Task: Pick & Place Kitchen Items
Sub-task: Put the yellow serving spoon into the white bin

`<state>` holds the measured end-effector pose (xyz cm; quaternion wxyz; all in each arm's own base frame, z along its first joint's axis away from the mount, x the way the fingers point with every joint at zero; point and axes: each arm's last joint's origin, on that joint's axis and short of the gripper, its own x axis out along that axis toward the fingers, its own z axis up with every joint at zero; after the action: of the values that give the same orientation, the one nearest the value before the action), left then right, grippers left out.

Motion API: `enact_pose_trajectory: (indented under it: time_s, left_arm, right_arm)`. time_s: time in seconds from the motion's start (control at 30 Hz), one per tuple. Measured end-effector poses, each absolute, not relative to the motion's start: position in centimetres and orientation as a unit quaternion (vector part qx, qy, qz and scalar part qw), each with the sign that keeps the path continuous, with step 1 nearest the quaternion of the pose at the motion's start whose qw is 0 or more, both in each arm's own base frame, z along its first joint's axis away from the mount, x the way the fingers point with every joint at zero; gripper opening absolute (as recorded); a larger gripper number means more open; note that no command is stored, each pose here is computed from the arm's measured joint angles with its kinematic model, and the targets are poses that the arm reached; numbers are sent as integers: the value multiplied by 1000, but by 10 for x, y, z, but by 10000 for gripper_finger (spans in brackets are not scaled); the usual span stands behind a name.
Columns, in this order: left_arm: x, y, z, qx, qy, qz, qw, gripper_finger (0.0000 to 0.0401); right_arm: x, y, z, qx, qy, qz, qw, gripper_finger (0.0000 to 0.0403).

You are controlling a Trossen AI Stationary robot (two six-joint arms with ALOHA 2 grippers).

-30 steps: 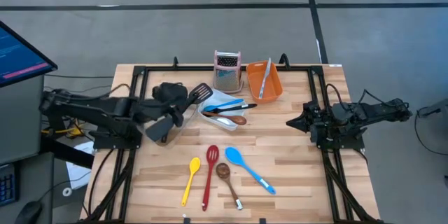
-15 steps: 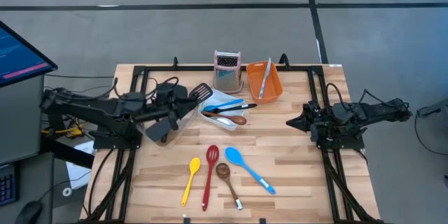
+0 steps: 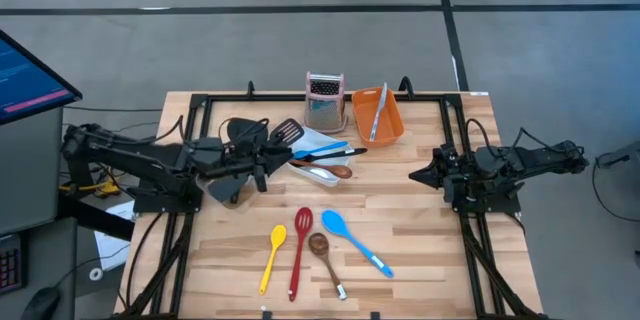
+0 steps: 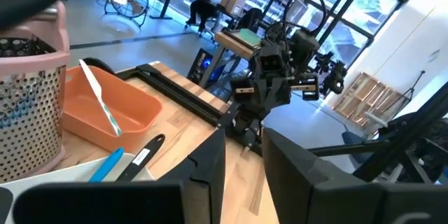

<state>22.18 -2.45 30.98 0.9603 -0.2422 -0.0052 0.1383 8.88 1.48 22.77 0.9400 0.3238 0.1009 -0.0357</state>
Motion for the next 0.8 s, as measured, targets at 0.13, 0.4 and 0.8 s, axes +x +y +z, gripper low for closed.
enact_pose_trajectory:
  time_s: [0.13, 0.4, 0.8]
  left_arm:
    - [222, -24, 310, -253, -11, 137, 958, 81]
    - [222, -31, 310, -270, -8, 117, 956, 65]
    - [236, -58, 291, -313, 34, 94, 944, 3]
  right_arm:
    - [89, 15, 227, 321, 102, -36, 941, 0]
    - [89, 15, 227, 316, 103, -36, 942, 0]
    - [88, 14, 224, 311, 119, -42, 942, 0]
